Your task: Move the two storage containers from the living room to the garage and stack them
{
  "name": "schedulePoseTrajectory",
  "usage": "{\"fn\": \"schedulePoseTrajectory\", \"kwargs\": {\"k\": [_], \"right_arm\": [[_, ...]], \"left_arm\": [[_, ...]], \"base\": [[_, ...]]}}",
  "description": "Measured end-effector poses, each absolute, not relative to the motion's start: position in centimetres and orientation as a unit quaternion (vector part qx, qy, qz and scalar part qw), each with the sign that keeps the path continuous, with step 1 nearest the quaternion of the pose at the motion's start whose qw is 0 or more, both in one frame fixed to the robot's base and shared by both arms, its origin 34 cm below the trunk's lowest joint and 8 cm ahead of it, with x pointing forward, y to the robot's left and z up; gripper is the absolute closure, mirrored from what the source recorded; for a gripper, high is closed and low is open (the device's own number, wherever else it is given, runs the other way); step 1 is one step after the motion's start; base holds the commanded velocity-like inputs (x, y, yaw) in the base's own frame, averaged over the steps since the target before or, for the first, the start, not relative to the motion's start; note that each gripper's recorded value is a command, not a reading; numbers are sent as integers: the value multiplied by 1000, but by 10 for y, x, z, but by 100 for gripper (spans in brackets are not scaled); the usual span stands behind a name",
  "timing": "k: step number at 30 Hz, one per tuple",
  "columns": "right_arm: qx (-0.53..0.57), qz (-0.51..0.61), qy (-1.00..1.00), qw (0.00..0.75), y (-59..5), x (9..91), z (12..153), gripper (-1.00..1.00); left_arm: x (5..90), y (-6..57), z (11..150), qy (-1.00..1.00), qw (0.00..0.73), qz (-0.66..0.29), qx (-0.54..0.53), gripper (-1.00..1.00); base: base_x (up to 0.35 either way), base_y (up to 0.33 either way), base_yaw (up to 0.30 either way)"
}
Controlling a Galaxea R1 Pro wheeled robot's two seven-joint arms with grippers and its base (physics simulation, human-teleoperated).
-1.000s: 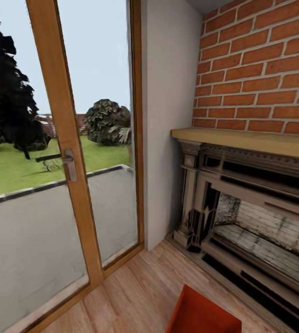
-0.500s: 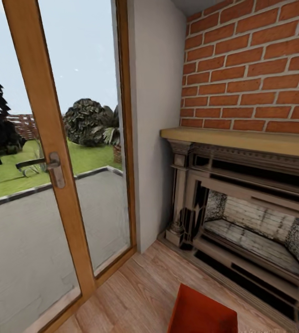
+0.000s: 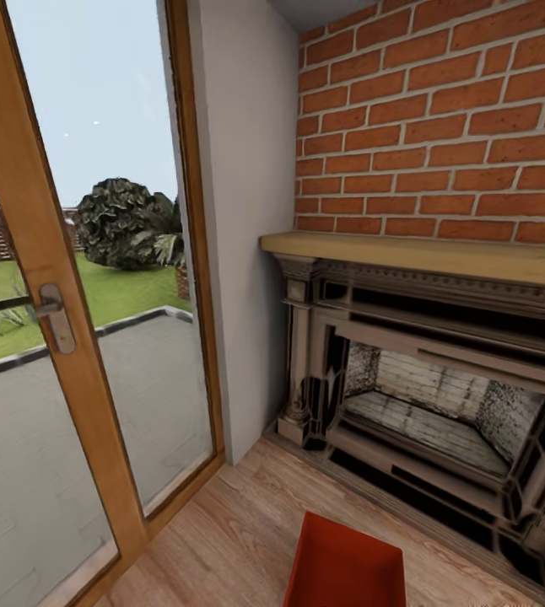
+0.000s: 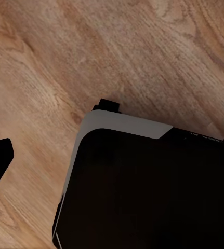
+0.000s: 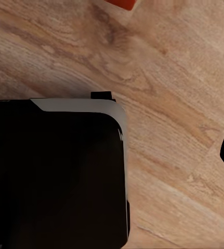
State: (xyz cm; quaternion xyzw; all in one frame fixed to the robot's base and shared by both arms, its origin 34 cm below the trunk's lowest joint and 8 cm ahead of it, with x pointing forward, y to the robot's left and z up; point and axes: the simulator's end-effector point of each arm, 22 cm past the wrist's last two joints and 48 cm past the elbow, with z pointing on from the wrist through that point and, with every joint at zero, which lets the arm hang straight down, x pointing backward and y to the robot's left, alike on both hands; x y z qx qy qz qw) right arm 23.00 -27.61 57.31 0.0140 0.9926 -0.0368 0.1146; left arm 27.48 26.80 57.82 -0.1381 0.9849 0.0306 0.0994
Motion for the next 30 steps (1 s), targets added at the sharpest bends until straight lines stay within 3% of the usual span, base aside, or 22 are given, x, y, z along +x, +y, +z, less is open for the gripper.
{"fn": "schedulePoseTrajectory", "kwargs": {"k": [30], "right_arm": [[15, -37, 993, 115, -276, 230, 573, -100]], "left_arm": [[275, 267, 578, 985, 99, 30, -138, -100]], "base": [[0, 0, -242]]}}
